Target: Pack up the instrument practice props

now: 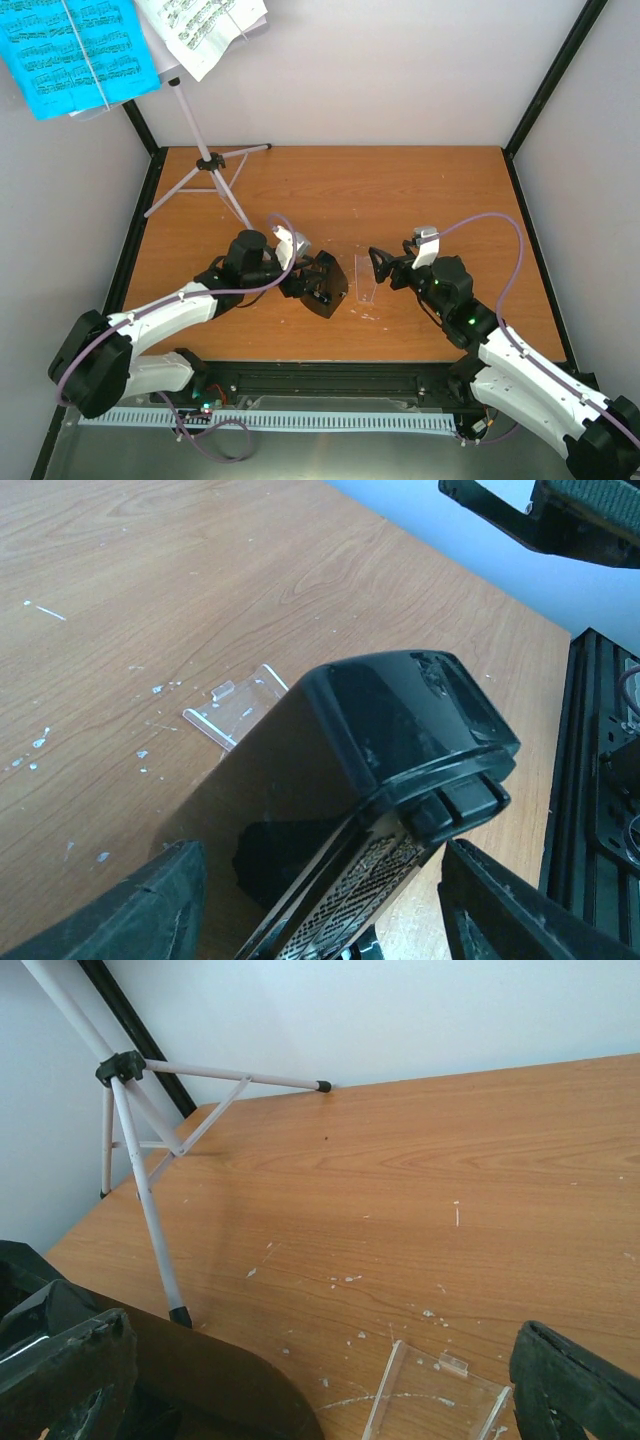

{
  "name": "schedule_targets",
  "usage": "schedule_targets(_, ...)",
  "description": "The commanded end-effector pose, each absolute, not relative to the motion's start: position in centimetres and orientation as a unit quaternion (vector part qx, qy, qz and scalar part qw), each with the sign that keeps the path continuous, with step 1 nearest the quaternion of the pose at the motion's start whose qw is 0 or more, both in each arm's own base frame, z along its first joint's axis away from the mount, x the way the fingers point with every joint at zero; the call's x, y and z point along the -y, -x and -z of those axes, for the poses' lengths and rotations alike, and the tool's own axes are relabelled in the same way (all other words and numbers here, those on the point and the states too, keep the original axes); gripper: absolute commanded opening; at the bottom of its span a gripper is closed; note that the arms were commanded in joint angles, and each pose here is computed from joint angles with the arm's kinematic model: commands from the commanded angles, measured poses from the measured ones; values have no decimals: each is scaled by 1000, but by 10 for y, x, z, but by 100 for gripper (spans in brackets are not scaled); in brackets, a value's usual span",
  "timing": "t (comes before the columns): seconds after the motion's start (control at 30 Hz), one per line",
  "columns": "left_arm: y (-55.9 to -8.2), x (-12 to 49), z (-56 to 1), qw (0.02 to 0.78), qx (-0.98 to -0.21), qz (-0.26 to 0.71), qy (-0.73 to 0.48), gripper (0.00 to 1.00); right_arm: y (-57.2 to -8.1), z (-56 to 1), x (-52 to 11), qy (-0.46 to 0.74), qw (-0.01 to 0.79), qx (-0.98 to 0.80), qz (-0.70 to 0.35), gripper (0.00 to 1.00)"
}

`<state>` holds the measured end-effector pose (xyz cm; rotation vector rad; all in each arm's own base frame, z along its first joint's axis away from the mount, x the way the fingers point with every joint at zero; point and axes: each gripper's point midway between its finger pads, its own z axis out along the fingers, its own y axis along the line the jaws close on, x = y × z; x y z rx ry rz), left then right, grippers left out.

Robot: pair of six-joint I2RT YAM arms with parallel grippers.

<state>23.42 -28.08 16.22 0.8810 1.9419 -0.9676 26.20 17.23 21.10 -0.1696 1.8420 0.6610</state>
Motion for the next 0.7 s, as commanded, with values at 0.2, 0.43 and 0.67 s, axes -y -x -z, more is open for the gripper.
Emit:
schedule_targets(0.2,-236,291,-176,413,-739,385,-368,59,-265,-206,-167,52,557,-781,-278,100)
schedule_targets(0.43,-236,292,-177,411,-737,387,-370,54,-266,-204,-169,53,554,-782,-282,100)
schedule_targets(0.67,-235,293,-177,408,-735,391,-374,51,-266,-201,-170,54,551,-783,-283,100)
